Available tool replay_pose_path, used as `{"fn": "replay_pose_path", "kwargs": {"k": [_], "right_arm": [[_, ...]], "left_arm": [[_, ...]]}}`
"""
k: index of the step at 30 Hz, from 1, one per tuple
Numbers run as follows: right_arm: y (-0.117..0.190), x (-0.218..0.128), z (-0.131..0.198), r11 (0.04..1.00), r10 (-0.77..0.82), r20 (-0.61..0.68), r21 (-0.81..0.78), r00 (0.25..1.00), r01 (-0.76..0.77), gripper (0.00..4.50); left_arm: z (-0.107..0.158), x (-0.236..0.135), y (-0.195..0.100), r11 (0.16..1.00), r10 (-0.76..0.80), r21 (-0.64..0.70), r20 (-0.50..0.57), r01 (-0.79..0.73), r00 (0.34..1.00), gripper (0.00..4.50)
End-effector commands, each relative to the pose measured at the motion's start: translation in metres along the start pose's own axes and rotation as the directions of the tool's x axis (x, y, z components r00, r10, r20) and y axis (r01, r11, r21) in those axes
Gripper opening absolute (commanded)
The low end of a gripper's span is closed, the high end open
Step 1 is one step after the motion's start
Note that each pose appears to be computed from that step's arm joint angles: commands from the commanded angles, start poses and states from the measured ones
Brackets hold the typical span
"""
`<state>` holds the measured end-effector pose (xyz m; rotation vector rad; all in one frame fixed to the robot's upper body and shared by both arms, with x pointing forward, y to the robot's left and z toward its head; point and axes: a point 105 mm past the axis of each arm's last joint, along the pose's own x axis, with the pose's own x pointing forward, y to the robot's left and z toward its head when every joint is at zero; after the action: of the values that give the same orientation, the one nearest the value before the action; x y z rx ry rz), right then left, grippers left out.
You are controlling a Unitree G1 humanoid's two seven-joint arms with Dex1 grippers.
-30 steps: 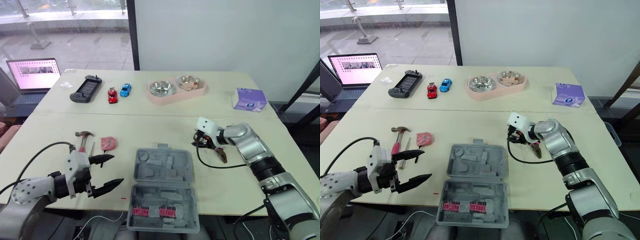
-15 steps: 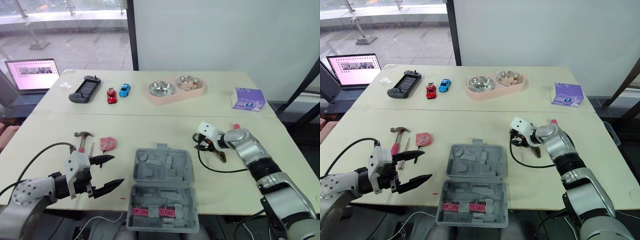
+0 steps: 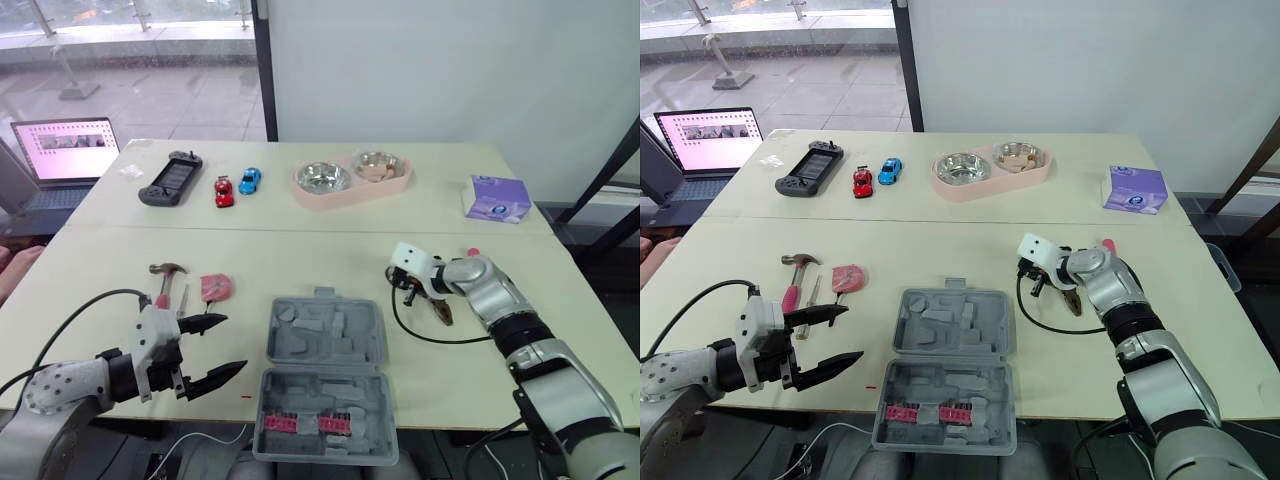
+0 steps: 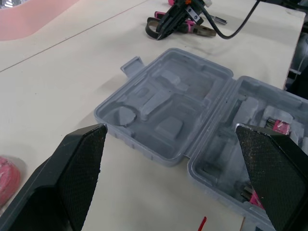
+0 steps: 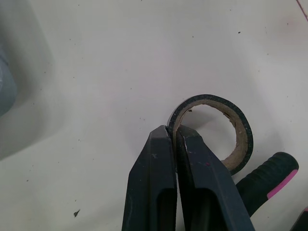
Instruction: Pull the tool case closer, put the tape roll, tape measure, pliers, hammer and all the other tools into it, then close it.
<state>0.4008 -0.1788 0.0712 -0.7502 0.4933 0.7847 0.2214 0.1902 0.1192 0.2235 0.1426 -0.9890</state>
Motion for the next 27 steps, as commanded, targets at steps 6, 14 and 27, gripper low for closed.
{"fn": "replay_pose_path", "kwargs": {"k": [6, 14, 27], "right_arm": [[-0.008, -0.013, 0.032, 0.996, 0.006, 0.089, -0.093, 0.996, 0.002, 0.03], [0.025, -0.044, 0.109, 0.972, 0.229, 0.182, -0.095, 0.956, -0.214, 0.03], [0.133, -0.014, 0.172, 0.860, 0.471, 0.076, -0.261, 0.879, -0.438, 0.03]], "left_arm": [[0.008, 0.000, -0.001, 1.000, -0.002, 0.030, 0.012, 0.002, 1.000, 4.50], [0.001, -0.010, 0.009, 0.999, 0.036, 0.016, -0.001, -0.036, 0.999, 4.50], [-0.013, -0.019, 0.019, 0.995, 0.102, 0.011, -0.035, -0.102, 0.994, 4.50]]}}
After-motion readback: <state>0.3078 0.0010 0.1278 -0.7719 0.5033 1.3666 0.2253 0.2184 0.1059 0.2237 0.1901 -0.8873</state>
